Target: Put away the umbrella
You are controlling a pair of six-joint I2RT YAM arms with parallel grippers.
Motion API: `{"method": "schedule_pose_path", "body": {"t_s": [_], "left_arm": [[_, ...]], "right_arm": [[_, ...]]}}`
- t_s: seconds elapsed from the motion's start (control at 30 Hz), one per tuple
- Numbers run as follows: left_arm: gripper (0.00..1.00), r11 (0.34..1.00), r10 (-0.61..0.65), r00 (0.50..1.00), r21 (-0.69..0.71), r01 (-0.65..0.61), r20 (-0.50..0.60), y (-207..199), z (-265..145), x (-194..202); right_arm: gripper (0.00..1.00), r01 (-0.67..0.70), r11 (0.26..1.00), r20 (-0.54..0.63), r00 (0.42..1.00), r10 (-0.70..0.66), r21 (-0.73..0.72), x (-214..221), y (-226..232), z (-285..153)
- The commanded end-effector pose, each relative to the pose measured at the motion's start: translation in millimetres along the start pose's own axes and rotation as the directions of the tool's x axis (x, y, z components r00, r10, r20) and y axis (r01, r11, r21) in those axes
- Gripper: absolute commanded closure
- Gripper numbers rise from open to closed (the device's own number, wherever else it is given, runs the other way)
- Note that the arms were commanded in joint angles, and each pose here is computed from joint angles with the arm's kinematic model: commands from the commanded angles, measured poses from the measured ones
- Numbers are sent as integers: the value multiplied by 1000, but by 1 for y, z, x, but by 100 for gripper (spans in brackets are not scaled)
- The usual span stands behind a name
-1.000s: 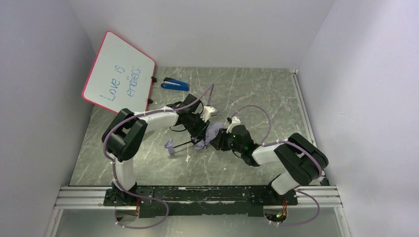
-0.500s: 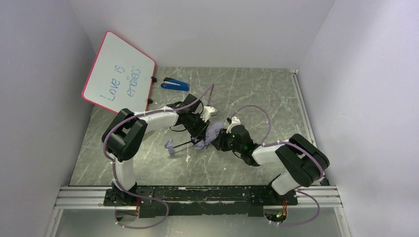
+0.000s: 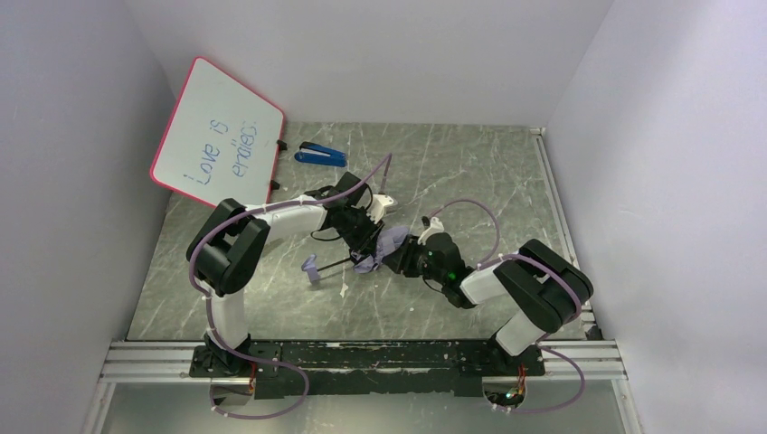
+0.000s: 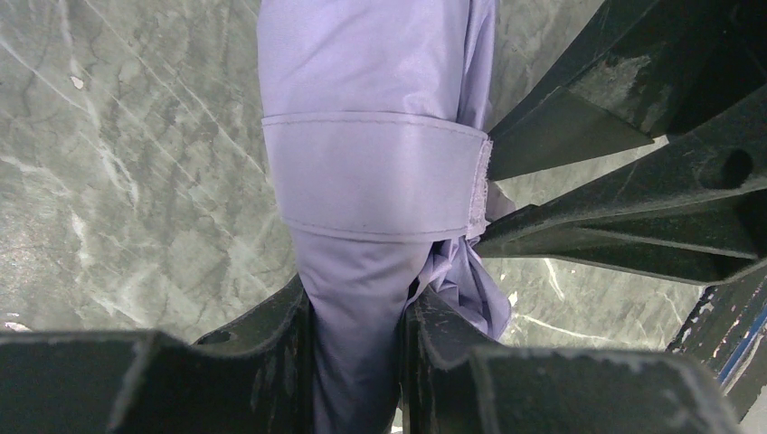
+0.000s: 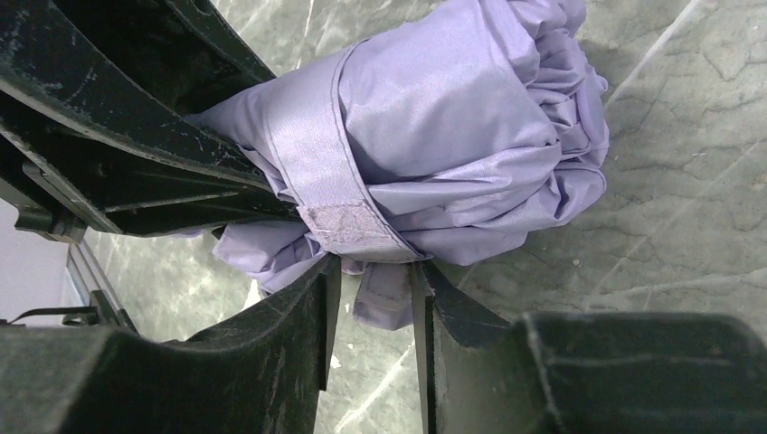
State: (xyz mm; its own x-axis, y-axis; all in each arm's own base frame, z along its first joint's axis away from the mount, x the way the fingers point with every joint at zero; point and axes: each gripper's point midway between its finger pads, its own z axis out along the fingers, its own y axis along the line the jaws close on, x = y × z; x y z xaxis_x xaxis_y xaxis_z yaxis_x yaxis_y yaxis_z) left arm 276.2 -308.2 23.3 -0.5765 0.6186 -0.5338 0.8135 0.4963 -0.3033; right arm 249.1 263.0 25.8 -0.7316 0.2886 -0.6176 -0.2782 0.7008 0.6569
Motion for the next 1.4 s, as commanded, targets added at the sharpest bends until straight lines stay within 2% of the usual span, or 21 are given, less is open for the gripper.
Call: {"method": "schedule_pose_path", "body": {"t_s": [0.0, 0.3, 0.43, 0.6, 0.77, 1.03, 1.13, 1.27, 1.37], "left_arm": [[95, 990, -51, 992, -135, 35, -112, 24, -2, 31], [95, 990, -53, 992, -134, 38, -114, 24, -1, 32], [95, 990, -52, 992, -133, 36, -115, 24, -1, 31], [95, 990, -53, 992, -133, 37, -114, 24, -1, 32], [95, 990, -55, 992, -135, 39, -116, 24, -1, 33], [95, 991, -53, 992, -132, 38, -115, 24, 0, 31], [95, 990, -53, 992, -133, 38, -115, 24, 0, 32], [95, 990, -54, 992, -134, 38, -116, 24, -1, 33], [95, 990, -54, 992, -134, 38, -117, 24, -1, 33]], "right_arm": [[62, -15, 999, 59, 998, 18, -43, -14, 12, 1], [59, -44, 996, 109, 993, 52, -74, -21, 16, -6], [64, -56, 992, 122, 990, 70, -114, -24, 22, -9], [66, -49, 995, 124, 990, 60, -88, -24, 18, -8], [63, -33, 999, 116, 993, 37, -43, -22, 10, -7], [59, -57, 995, 97, 993, 65, -80, -16, 15, -10], [63, -72, 996, 85, 994, 76, -53, -11, 7, -10], [74, -75, 996, 86, 993, 78, -39, -9, 3, -10], [75, -71, 996, 80, 994, 75, -54, -8, 6, -10]]}}
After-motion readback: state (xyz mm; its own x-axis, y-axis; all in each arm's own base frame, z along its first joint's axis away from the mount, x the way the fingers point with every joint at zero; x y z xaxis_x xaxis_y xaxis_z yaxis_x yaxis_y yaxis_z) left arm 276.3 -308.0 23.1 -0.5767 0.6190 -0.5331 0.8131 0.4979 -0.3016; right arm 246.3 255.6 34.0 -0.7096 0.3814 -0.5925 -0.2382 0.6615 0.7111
